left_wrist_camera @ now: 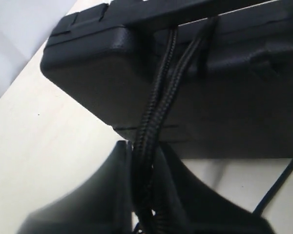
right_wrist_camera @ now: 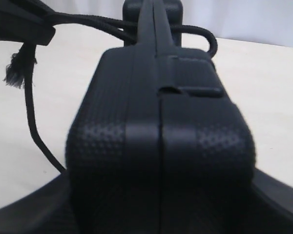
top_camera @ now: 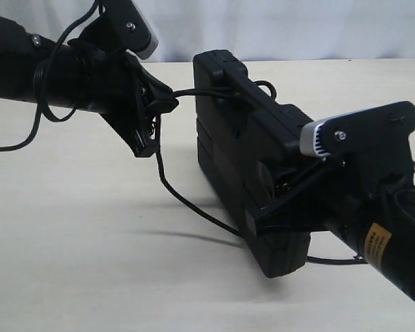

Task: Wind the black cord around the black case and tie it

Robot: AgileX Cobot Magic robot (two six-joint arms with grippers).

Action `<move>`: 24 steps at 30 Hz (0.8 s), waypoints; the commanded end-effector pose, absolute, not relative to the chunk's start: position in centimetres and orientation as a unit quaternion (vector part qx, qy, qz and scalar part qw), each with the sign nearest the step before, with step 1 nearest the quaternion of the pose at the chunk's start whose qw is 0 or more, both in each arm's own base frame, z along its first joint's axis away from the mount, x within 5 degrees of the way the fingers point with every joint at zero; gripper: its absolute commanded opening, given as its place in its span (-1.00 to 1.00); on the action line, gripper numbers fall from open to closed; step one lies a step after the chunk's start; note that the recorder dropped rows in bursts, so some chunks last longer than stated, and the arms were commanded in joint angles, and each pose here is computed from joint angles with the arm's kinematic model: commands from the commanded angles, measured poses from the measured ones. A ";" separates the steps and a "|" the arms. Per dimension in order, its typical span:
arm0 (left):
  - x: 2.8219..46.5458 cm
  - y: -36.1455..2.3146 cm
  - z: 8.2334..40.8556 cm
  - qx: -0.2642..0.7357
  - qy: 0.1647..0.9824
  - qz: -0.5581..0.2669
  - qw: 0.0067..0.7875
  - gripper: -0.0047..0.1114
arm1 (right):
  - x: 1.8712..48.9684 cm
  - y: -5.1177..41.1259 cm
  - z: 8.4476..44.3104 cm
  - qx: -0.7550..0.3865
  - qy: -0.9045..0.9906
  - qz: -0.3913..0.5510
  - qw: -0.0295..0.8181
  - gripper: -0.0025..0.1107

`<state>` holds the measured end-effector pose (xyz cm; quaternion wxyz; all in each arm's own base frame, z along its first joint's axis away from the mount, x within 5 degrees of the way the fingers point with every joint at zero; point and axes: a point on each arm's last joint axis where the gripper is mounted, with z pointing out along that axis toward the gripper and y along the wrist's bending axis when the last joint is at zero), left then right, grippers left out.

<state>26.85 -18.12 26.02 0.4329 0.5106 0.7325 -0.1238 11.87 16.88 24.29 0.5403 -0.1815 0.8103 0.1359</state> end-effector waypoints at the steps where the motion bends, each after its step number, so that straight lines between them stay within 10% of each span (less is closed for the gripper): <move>1: 26.6 -18.7 26.2 0.507 0.732 -0.139 0.433 -0.92 | 11.9 17.0 24.9 -0.181 0.799 0.151 0.553 -0.88; 24: 27.8 -20.8 23.7 0.479 0.753 -0.111 0.437 -0.92 | 12.9 19.8 24.5 -0.197 0.795 0.134 0.559 -0.88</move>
